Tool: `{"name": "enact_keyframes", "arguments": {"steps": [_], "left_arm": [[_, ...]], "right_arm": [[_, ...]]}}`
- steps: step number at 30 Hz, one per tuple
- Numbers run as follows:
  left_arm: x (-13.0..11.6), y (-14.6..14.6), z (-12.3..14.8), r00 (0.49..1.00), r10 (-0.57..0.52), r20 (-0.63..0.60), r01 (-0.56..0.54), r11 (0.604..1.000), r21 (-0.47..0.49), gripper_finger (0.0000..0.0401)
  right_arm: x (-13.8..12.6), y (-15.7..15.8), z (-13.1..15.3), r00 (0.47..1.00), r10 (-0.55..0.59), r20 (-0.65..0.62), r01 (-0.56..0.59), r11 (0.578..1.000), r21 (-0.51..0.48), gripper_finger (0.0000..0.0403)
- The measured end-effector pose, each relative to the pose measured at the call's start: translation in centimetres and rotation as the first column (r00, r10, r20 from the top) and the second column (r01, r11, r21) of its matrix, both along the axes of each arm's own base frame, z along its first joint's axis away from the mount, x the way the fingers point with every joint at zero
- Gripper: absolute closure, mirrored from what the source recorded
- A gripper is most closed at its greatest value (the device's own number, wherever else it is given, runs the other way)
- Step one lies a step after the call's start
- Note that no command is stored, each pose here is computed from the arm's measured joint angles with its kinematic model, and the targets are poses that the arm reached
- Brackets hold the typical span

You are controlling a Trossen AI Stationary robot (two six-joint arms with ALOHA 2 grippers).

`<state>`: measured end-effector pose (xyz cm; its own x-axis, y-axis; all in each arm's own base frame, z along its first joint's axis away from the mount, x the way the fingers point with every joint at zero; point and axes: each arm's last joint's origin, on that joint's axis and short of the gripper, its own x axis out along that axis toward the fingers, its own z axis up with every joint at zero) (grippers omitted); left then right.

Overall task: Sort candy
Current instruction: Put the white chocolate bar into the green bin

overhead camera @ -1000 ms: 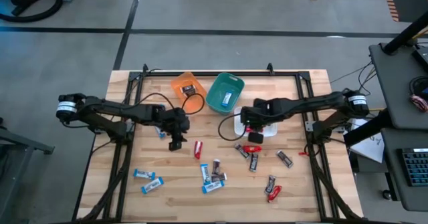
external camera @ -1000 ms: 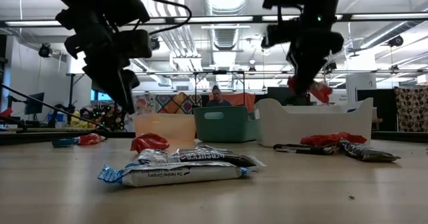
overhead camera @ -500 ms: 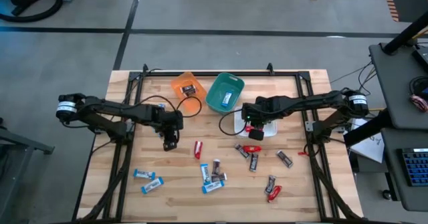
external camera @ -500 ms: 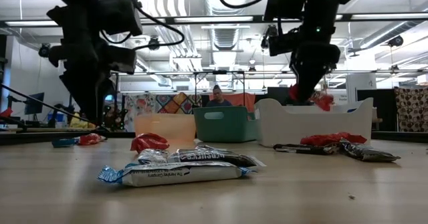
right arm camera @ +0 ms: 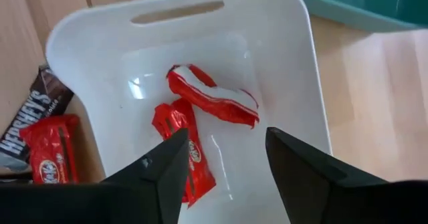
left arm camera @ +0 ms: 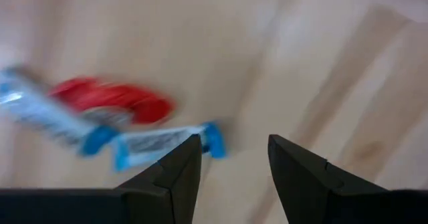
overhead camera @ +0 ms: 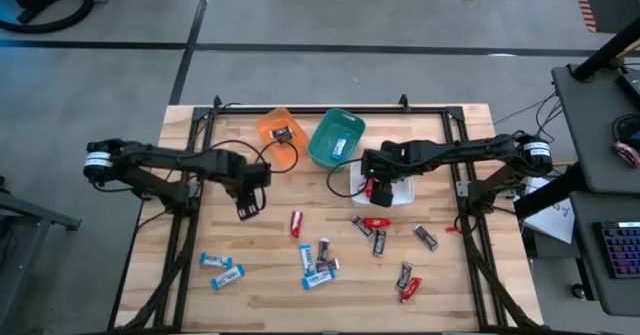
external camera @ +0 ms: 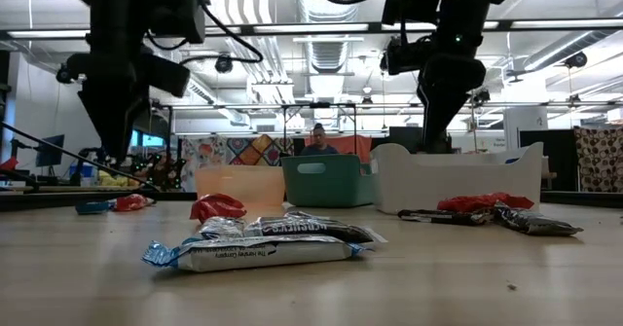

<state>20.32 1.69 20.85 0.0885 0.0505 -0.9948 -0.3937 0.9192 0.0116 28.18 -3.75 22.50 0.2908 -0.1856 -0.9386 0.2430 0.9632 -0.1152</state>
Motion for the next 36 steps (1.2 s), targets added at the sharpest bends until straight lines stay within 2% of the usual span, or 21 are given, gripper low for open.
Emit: {"name": "enact_keyframes", "arguments": {"steps": [2,7,16,18,22,29,36], "left_arm": [[0.0,0.2,0.9,1.0,0.011,-0.018,-0.01,1.0,0.025,0.0244],[-0.2,0.5,2.5,0.996,0.085,-0.034,-0.084,0.996,0.014,0.0244],[-1.5,0.8,1.3,0.956,0.277,-0.098,-0.277,0.961,0.014,0.0246],[-1.7,1.2,0.7,0.92,0.381,-0.097,-0.38,0.925,0.027,0.0247],[-1.8,1.7,-0.2,0.816,0.577,-0.042,-0.57,0.814,0.108,0.0246],[-1.1,1.8,-1.5,0.718,0.694,0.051,-0.695,0.713,0.09,0.0246],[-2.5,1.2,-3.9,0.64,0.768,-0.018,-0.762,0.638,0.109,0.0232]], "right_arm": [[0.2,0.0,0.2,1.0,0.0,0.016,0.0,1.0,-0.002,0.0207],[0.5,-0.1,0.6,0.998,0.015,0.055,-0.014,1.0,-0.012,0.0208],[0.6,-0.1,1.0,0.997,0.025,0.069,-0.024,1.0,-0.018,0.0209],[0.6,-0.1,1.0,0.997,0.025,0.07,-0.024,1.0,-0.018,0.0209],[0.7,-0.1,1.1,0.997,0.025,0.074,-0.023,1.0,-0.018,0.0209],[0.9,-0.1,1.2,0.995,0.038,0.096,-0.038,0.999,-0.006,0.0209],[0.8,-0.1,1.2,0.995,0.046,0.091,-0.046,0.999,-0.005,0.0209]]}}
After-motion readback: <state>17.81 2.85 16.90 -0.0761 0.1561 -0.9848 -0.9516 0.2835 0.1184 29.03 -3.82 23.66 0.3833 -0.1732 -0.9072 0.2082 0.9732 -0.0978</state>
